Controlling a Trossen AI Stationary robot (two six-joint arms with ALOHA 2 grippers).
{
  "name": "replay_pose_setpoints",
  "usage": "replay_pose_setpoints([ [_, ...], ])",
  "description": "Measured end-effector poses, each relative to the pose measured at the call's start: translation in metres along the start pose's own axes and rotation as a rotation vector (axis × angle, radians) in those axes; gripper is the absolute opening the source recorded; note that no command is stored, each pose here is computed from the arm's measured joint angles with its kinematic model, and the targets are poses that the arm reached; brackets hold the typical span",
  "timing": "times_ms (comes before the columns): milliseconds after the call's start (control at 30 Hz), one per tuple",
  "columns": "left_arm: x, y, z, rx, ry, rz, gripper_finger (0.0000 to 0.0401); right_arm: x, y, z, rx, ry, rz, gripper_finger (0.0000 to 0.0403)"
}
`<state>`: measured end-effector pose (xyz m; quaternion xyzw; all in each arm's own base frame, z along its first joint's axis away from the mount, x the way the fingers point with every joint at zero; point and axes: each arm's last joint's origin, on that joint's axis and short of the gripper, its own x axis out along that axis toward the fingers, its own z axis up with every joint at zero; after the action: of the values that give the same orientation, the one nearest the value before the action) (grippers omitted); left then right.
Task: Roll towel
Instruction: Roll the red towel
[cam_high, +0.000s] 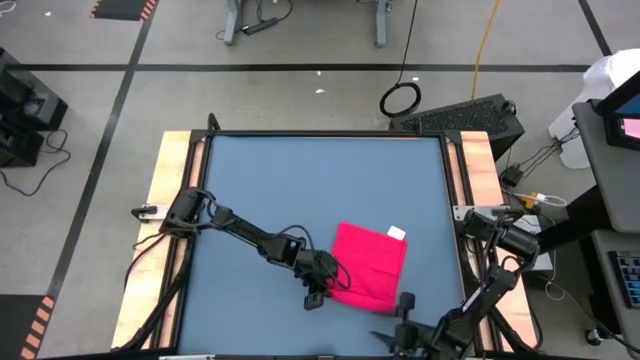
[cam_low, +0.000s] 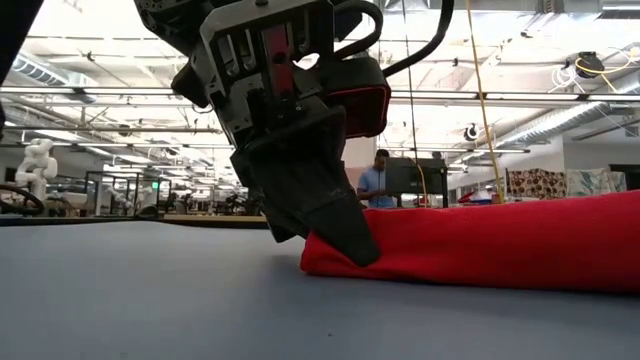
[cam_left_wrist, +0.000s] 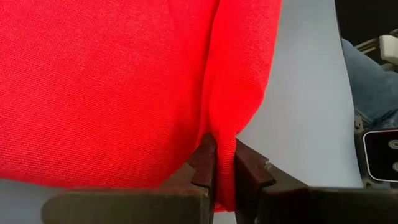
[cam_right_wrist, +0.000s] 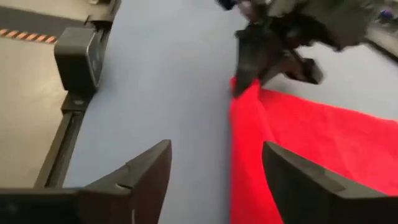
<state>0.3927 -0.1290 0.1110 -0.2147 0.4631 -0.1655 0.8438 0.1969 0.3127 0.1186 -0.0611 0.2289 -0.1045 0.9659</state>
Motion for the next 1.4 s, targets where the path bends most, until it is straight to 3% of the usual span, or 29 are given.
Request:
replay_pose_setpoints([
  [133, 0.000, 0.000, 0.000, 0.000, 0.001, -0.001, 0.0033, -0.008, -0.002, -0.014, 0.019, -0.015, -0.047, 0.0256],
  [333, 0.000, 0.000, 0.000, -0.001, 0.001, -0.002, 0.0033, 0.003, 0.001, -0.044, 0.007, -0.017, -0.099, 0.0255],
  [533, 0.000, 0.001, 0.000, -0.002, 0.004, -0.007, 0.0033, 0.016, 0.000, -0.062, 0.095, -0.050, -0.154, 0.0254],
  [1200, 0.000, 0.000, 0.000, 0.007, 0.004, -0.007, 0.0033, 0.018, 0.001, -0.040, -0.063, -0.086, -0.190, 0.0254],
  [1400, 0.000, 0.000, 0.000, 0.008, 0.004, -0.007, 0.0033, 0.019, -0.006, -0.045, -0.026, -0.079, -0.206, 0.0254],
])
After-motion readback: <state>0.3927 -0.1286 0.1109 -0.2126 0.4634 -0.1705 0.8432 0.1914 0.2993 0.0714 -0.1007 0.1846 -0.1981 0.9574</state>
